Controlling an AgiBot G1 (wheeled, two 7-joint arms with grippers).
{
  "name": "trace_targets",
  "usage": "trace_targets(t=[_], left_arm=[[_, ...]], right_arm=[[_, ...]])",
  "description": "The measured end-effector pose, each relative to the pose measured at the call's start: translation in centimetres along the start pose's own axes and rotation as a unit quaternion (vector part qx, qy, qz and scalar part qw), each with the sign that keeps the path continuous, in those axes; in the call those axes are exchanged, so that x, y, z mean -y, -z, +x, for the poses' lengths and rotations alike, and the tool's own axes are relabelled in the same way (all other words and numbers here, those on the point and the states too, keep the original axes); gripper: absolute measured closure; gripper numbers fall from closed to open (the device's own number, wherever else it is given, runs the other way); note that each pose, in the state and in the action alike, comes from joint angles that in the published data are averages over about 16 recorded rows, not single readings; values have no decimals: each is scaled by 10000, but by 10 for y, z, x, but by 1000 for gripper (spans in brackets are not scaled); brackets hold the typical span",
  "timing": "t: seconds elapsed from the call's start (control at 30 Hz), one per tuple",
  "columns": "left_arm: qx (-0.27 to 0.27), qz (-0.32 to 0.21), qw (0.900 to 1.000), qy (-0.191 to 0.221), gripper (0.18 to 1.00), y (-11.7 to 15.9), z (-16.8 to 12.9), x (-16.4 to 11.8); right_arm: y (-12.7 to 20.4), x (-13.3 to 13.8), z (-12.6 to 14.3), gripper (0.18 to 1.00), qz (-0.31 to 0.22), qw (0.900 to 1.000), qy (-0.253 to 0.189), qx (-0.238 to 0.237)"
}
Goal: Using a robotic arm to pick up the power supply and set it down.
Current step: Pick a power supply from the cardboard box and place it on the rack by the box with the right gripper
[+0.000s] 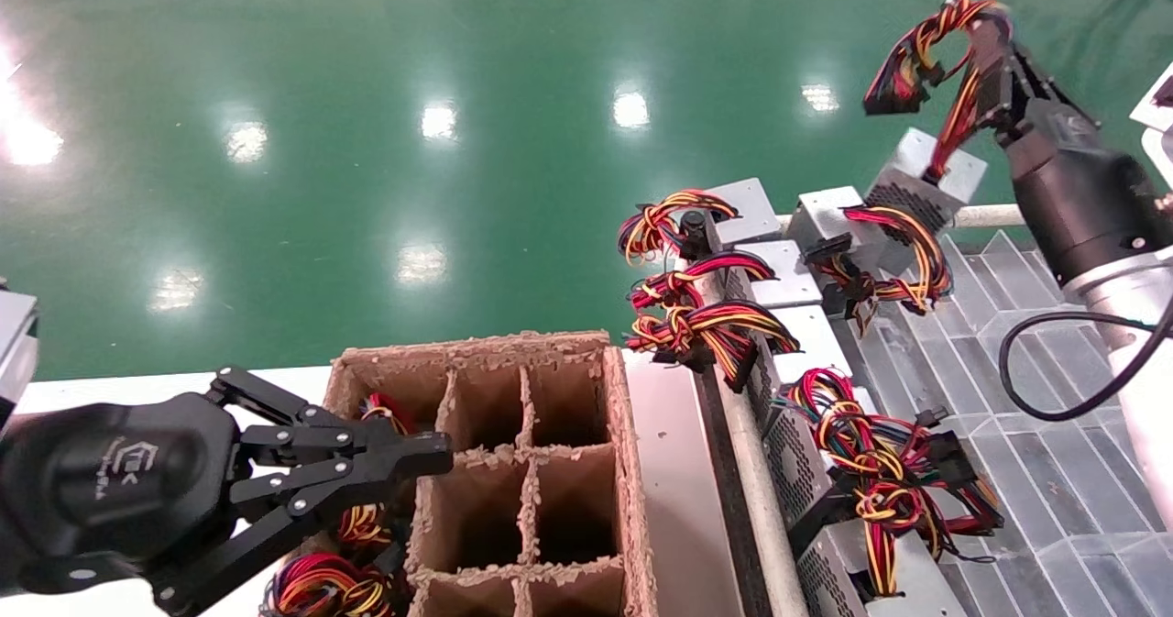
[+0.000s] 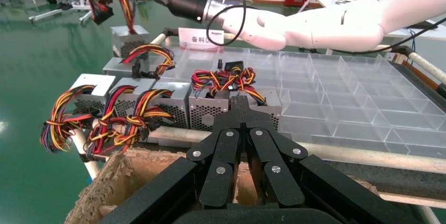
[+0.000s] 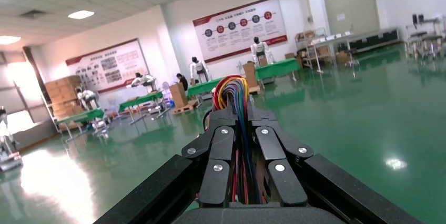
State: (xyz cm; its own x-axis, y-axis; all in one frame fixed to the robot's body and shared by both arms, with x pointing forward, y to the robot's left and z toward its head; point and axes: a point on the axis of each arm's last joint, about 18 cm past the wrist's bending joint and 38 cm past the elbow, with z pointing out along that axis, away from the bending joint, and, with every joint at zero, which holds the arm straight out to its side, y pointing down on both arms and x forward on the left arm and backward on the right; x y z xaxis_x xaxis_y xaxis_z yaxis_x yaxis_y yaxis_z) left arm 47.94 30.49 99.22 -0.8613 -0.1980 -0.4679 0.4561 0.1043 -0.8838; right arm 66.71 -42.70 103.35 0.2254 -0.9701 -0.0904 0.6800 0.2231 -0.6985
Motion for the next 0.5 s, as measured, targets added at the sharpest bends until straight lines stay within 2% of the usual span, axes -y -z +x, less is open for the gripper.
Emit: trace_targets(t=[0.3,0.5], left_arm=[[0,0,10000,0,993,0,0,0],[0,0,10000,0,993,0,0,0]], right_arm=[[13,17,9,978,8,9997,236,-92],[25,17,11,978,-103,9993,293,-227]])
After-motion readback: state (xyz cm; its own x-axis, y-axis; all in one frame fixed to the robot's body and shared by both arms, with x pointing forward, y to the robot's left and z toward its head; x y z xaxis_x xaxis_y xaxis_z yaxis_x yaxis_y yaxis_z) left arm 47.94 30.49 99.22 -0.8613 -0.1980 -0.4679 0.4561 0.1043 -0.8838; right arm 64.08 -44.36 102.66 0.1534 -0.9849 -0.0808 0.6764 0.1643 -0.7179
